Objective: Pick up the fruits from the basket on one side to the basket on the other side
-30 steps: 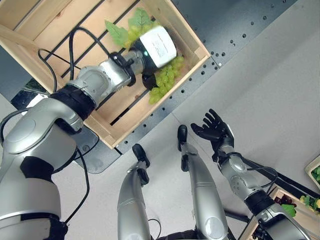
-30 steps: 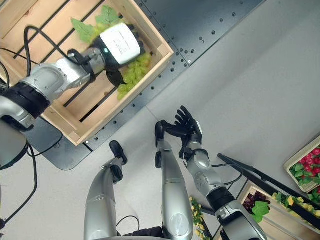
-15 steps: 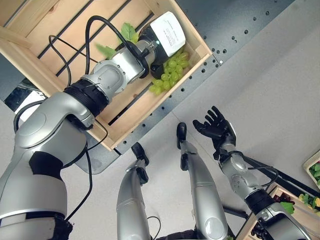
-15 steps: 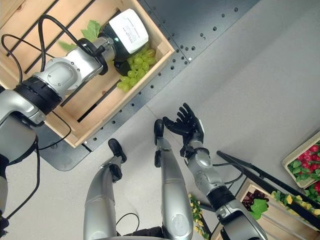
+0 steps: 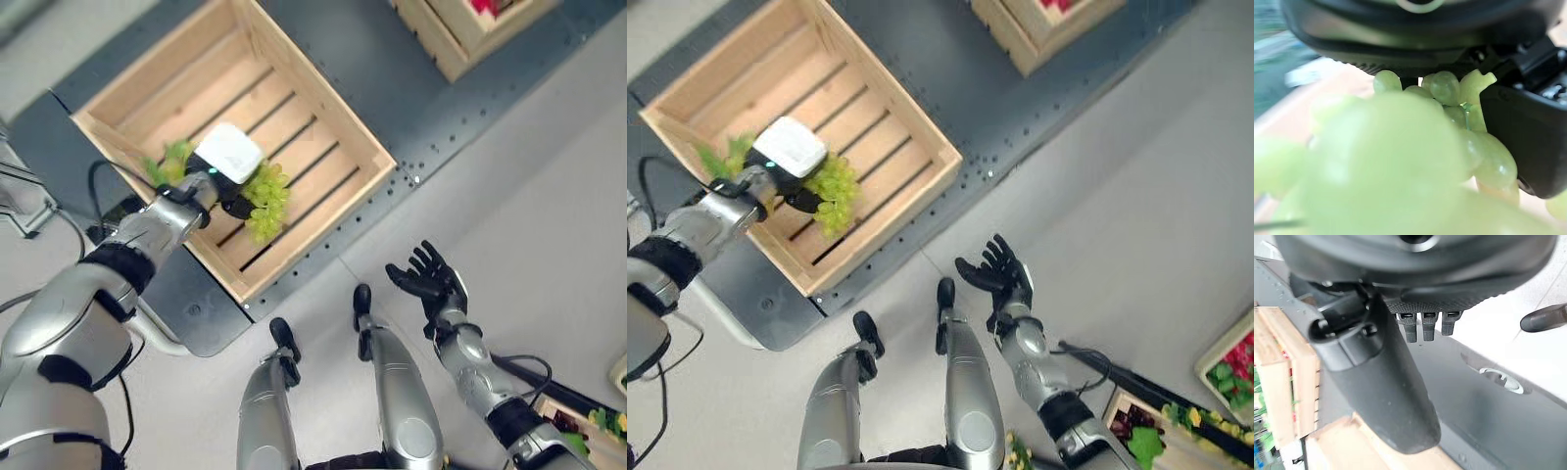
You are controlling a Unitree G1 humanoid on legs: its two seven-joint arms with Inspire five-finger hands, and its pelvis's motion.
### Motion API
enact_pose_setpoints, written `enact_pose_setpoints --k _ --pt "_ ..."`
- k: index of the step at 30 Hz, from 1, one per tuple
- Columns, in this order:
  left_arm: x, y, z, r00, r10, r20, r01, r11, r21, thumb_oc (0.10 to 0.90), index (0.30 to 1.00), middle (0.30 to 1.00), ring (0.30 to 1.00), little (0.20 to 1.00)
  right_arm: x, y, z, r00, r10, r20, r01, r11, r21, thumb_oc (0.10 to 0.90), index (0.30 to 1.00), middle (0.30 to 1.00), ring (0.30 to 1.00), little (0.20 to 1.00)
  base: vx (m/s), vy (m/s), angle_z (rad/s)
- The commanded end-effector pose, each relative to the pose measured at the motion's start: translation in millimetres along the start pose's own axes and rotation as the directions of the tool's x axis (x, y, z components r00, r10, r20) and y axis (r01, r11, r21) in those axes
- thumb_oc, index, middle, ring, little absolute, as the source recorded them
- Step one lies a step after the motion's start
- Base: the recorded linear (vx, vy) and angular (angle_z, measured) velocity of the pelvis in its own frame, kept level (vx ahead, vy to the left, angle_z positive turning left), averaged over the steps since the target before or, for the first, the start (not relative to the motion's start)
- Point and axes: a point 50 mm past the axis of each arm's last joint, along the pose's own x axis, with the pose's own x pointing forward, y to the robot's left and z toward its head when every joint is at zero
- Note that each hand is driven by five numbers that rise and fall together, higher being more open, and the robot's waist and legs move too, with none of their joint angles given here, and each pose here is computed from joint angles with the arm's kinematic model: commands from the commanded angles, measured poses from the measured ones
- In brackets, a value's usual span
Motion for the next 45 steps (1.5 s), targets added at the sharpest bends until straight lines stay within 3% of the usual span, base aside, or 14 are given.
enact_pose_setpoints --k 1,8,13,15,16,17,18,19,20,22,27,36,42,45 --pt "-2 44 -49 0.926 0.289 -0.242 -0.322 0.94 -0.11 0.4 0.3 0.3 0.3 0.3 -1 1 37 0.984 0.052 0.17 -0.059 0.998 0.036 0.8 0.9 0.9 0.9 0.9 0.05 0.057 -0.03" --pt "-31 11 -43 0.869 0.24 -0.432 -0.427 0.806 -0.41 0.4 0.3 0.3 0.3 0.3 -7 -8 26 0.992 0.029 0.124 -0.025 0.999 -0.034 0.8 0.9 0.9 0.9 0.9 0.09 0.056 -0.03" --pt "-44 -3 -27 0.848 0.162 -0.504 -0.492 0.596 -0.635 0.4 0.3 0.3 0.3 0.3 -14 -5 13 0.993 0.082 0.08 -0.078 0.996 -0.05 0.8 0.9 0.9 0.9 0.9 0.06 0.021 0.0" --pt "-46 -7 -19 0.844 0.103 -0.526 -0.513 0.439 -0.738 0.4 0.3 0.3 0.3 0.3 -15 -2 9 0.99 0.117 0.073 -0.115 0.993 -0.042 0.8 0.9 0.9 0.9 0.9 0.08 -0.006 0.05" --pt "-47 -12 -9 0.855 0.016 -0.518 -0.505 0.251 -0.826 0.4 0.3 0.3 0.3 0.3 -16 4 5 0.987 0.15 0.062 -0.148 0.988 -0.04 0.8 0.9 0.9 0.9 0.9 0.09 -0.012 0.07" --pt "-47 -14 -6 0.86 -0.002 -0.511 -0.498 0.214 -0.84 0.4 0.3 0.3 0.3 0.3 -16 5 4 0.985 0.158 0.061 -0.156 0.987 -0.039 0.8 0.9 0.9 0.9 0.9 0.13 -0.037 0.11" --pt "-47 -20 12 0.882 -0.082 -0.465 -0.469 -0.052 -0.881 0.4 0.3 0.3 0.3 0.3 -17 13 -3 0.976 0.216 0.031 -0.215 0.975 -0.053 0.8 0.9 0.9 0.9 0.9 0.11 -0.058 0.1" --pt "-43 -20 34 0.916 -0.099 -0.389 -0.401 -0.236 -0.885 0.4 0.3 0.3 0.3 0.3 -16 24 -7 0.958 0.286 0.003 -0.285 0.957 -0.058 0.8 0.9 0.9 0.9 0.9 0.1 -0.055 0.1" --pt "-43 -20 34 0.916 -0.099 -0.389 -0.401 -0.236 -0.885 0.4 0.3 0.3 0.3 0.3 -16 24 -7 0.958 0.286 0.003 -0.285 0.957 -0.058 0.8 0.9 0.9 0.9 0.9 0.06 -0.046 0.08" --pt "-36 -8 63 0.955 -0.065 -0.288 -0.286 -0.442 -0.85 0.4 0.3 0.3 0.3 0.3 -12 37 -5 0.923 0.385 -0.013 -0.385 0.92 -0.073 0.8 0.9 0.9 0.9 0.9 0.05 -0.075 0.17" --pt "-30 15 83 0.979 0.054 -0.194 -0.113 -0.652 -0.75 0.4 0.3 0.3 0.3 0.3 -4 49 10 0.896 0.444 0.009 -0.441 0.892 -0.096 0.8 0.9 0.9 0.9 0.9 0.0 -0.065 0.13" --pt "-33 30 127 0.975 0.204 0.09 0.214 -0.738 -0.64 0.4 0.3 0.3 0.3 0.3 -5 89 20 0.787 0.617 0.022 -0.616 0.783 0.08 0.8 0.9 0.9 0.9 0.9 -0.03 -0.034 0.04" --pt "-31 32 147 0.937 0.244 0.252 0.35 -0.695 -0.628 0.435 0.352 0.352 0.352 0.352 -8 113 26 0.72 0.693 0.038 -0.692 0.713 0.114 0.8 0.9 0.9 0.9 0.9 0.0 0.0 0.0" --pt "-29 36 153 0.912 0.267 0.311 0.408 -0.665 -0.625 0.4 0.3 0.3 0.3 0.3 -9 125 29 0.699 0.714 0.037 -0.713 0.692 0.113 0.8 0.9 0.9 0.9 0.9 0.0 0.0 0.0"
